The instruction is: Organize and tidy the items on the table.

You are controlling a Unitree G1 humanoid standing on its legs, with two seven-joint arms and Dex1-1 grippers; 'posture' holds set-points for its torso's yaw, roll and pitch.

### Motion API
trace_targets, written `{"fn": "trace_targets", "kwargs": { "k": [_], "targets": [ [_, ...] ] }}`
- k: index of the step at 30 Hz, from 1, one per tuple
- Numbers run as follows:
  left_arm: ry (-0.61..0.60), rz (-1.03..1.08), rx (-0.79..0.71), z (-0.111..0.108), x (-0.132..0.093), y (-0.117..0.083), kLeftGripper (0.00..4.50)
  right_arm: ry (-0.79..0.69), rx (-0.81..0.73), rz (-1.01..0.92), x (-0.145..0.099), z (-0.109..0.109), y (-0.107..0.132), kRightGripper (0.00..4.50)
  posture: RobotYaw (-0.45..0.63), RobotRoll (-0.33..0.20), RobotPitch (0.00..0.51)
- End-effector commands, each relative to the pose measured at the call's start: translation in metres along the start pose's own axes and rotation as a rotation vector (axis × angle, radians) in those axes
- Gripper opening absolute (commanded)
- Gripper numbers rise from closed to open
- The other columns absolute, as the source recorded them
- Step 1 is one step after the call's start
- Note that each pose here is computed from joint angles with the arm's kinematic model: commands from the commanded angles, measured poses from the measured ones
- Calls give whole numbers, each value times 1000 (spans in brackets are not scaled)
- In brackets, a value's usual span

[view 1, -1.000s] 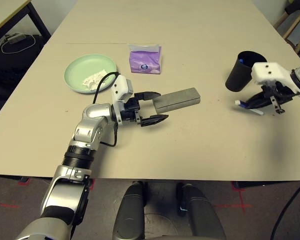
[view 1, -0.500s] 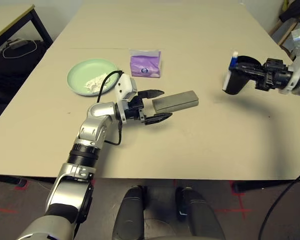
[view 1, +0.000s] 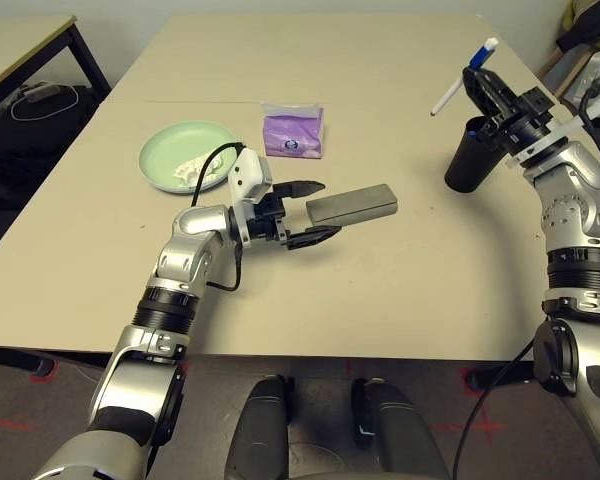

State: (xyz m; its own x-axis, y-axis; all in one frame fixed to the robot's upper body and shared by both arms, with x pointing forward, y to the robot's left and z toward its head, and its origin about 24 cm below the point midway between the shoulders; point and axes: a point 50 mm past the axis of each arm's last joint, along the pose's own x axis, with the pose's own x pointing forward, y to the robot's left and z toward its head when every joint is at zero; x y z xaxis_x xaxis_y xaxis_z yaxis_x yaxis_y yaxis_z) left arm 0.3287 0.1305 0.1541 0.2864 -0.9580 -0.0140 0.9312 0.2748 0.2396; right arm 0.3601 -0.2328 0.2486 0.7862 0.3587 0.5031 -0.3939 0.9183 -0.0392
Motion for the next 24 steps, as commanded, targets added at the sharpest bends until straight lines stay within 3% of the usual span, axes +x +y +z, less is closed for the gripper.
{"fn": "trace_targets", "kwargs": {
  "k": [1, 6, 11, 18, 24],
  "targets": [
    [10, -5, 16, 1, -1, 1, 4500, -13, -80, -180, 1, 7, -9, 73, 162, 0, 76],
    [8, -5, 15, 1, 0, 1, 4500, 107, -135, -392, -8, -3, -15, 73, 155, 0, 81],
    [10, -7, 17, 3, 1, 3, 4500, 180, -147, -467, -7, 2, -21, 73, 150, 0, 84],
    [9, 12, 30, 8, -1, 12, 4500, 331, -140, -486, -2, -1, -27, 73, 154, 0, 88],
    [14, 26, 39, 11, -5, 19, 4500, 359, -129, -480, 3, 2, -28, 73, 161, 0, 91]
  ]
}}
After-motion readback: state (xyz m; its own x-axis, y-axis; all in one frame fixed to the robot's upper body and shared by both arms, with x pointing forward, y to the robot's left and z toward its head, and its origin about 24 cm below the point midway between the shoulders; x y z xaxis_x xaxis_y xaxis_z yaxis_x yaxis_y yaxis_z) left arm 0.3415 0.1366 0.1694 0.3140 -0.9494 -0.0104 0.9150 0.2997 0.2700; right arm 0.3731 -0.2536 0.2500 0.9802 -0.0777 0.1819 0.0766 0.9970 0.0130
